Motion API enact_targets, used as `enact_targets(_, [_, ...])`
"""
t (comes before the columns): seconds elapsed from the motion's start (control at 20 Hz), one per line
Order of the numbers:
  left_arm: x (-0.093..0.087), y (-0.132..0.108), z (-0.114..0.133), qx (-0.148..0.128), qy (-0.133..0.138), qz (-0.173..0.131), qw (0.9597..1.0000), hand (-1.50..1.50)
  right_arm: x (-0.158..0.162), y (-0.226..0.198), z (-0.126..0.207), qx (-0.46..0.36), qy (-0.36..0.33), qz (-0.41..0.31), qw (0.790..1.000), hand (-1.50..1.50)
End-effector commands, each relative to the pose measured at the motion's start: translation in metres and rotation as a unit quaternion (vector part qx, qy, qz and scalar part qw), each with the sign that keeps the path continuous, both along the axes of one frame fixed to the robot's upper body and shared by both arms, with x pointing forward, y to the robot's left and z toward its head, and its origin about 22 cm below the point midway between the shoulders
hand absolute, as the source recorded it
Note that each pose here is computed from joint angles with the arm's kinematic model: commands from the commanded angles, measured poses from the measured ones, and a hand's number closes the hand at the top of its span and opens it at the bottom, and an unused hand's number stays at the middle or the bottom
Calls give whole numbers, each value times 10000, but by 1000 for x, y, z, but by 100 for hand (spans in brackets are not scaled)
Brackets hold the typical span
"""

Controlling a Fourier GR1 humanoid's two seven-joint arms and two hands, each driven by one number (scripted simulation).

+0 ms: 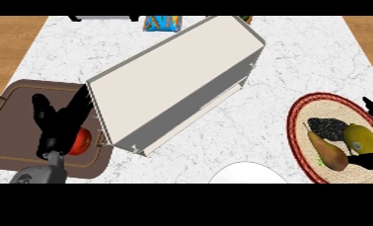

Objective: Pick the lemon from the placemat and place it in the tiered shelf

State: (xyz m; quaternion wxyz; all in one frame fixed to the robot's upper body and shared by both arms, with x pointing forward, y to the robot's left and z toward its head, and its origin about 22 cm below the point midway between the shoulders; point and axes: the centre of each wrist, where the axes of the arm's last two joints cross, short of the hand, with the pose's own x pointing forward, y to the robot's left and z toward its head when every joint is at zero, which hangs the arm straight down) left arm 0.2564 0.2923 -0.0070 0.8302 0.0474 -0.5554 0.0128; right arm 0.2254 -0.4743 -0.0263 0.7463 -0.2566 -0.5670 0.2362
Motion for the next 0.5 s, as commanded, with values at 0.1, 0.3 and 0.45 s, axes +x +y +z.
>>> enact_targets(0.1, [-2,-1,-9,-105,319,1,9994,0,1,16,-6,-1094,462,1551,9807,150])
enact_targets(0.3, [-4,9,-14,11,275,25,9996,0,1,21,-20,-327,118,1278,9912,150])
enact_targets(0.45, [-20,-12,-24,-150,338,103,9993,0,8,36,-20,-165,-176,1302,9912,150])
